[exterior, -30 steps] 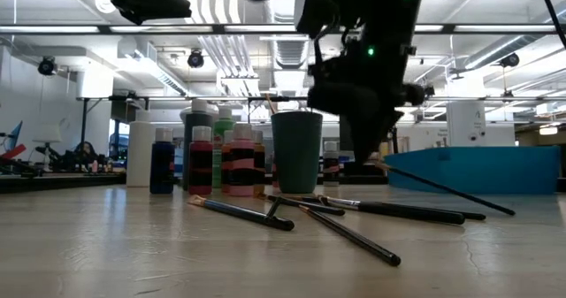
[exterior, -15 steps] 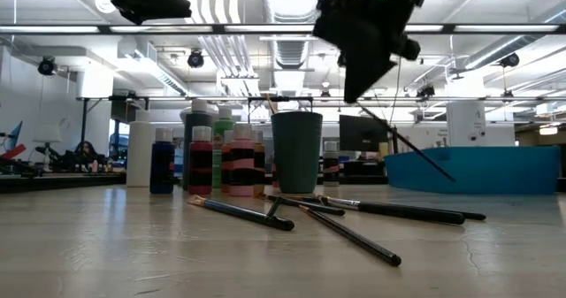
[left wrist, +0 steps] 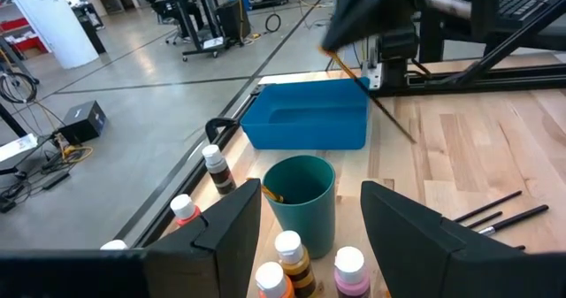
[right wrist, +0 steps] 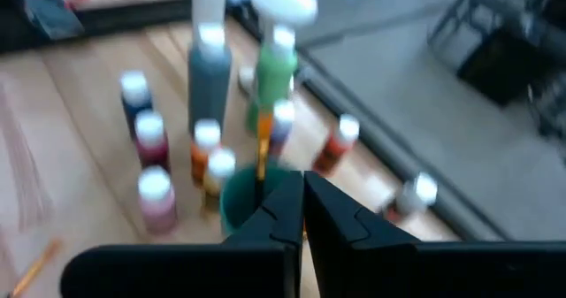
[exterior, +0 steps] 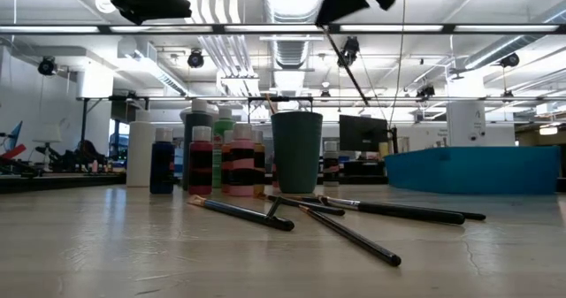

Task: Pick & Place Paint Supplies
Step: Put the gold paint brush into the green cup

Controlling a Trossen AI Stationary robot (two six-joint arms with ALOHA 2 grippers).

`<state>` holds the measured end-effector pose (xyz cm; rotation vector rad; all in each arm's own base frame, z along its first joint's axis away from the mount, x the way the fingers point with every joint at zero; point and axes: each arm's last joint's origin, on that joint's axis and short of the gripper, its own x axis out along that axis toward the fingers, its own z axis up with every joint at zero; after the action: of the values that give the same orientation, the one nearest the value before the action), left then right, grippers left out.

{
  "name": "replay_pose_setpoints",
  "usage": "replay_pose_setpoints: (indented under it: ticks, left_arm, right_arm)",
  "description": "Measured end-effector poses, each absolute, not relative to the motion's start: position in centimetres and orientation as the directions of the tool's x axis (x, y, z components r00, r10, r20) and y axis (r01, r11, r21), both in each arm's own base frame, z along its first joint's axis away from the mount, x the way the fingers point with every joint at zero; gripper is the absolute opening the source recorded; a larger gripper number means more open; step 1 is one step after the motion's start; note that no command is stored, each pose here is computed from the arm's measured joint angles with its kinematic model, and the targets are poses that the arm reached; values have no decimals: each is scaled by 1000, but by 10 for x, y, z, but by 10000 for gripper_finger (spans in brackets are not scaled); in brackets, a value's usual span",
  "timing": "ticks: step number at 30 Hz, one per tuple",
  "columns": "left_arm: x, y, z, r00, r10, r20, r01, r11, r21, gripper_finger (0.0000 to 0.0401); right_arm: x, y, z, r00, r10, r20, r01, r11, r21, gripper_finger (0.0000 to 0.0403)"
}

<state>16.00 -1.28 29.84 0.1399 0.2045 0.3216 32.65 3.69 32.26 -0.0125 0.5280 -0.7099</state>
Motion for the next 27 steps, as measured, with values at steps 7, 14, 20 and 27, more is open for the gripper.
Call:
replay_pose_setpoints:
  ticks: [7,14,20,27]
  left_arm:
    - [160,-13,298,928,327,-176,-299,939,168,202]
    - [160,-13,299,929,327,-173,-299,939,167,202]
    - [160,-13,299,930,326,-171,-299,940,166,202]
    - [160,-13,299,930,327,-171,-300,940,165,202]
  right_arm:
    - [328,22,337,735,-626,-261,582,780,-231,8]
    - [329,-8,323,802,-564,-195,525,822,-221,8]
    - [328,-30,311,874,-476,-97,448,867,-219,8]
    - [327,-49,312,905,-421,-59,406,896,-178,8]
